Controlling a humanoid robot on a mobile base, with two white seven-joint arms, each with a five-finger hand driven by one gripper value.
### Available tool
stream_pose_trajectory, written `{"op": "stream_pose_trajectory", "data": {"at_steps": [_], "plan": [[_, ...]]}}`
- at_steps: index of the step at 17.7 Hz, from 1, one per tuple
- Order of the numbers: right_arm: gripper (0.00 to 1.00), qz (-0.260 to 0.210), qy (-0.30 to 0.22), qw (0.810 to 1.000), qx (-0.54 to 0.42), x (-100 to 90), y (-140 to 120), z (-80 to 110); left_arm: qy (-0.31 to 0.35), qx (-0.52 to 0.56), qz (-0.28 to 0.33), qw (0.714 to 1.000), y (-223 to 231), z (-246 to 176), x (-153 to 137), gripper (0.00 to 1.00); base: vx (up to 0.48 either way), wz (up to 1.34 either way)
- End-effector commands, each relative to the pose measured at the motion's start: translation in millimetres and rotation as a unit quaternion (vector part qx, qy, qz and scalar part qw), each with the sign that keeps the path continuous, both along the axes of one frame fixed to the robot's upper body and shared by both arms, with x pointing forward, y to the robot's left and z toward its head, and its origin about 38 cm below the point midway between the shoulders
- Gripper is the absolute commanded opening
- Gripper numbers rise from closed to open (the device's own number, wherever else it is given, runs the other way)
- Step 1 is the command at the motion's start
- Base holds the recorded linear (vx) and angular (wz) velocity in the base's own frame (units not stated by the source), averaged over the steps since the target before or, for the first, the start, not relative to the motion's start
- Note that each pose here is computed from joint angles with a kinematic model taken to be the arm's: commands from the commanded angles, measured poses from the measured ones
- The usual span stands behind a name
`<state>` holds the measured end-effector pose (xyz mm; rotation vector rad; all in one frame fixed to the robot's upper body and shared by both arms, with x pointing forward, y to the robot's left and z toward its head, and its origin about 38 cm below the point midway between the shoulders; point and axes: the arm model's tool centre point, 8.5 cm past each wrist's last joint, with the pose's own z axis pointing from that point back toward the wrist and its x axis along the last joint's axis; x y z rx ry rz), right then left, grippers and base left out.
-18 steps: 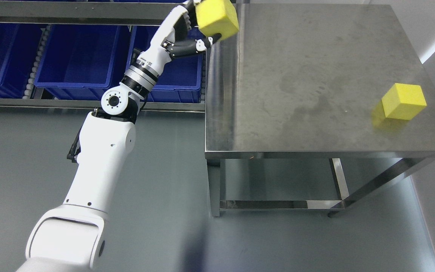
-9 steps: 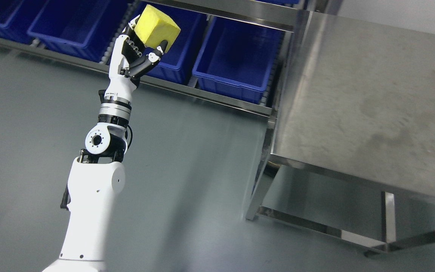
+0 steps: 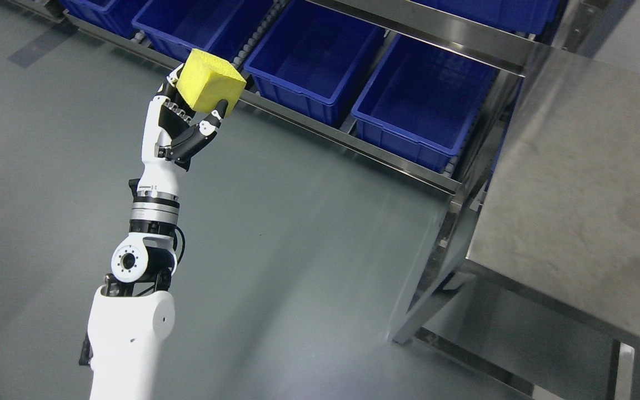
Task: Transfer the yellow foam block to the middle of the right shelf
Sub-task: 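Carry the held cube while turning toward the blue bin shelf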
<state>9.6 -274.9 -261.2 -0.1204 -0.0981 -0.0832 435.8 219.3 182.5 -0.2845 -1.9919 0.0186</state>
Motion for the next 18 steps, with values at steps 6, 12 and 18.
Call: {"op": "stream_pose_trajectory", "data": {"at_steps": [6,12,18], "plan": [[1.0,0.002,-0.007,1.0,-0.012,5.1,-12,1.1,-0.045,0.003,0.016,0.999,17,25,-25,0.47,0.11,0.66],[1.0,0.002,-0.007,1.0,-0.012,5.1,-12,1.1,-0.044,0.001,0.024,0.999,23,23,-28,0.47,0.164,0.81],[1.0,0.002,-0.007,1.0,-0.012,5.1,-12,1.1,-0.023,-0.002,0.042,0.999,39,29,-26,0.47,0.211,0.45]]}}
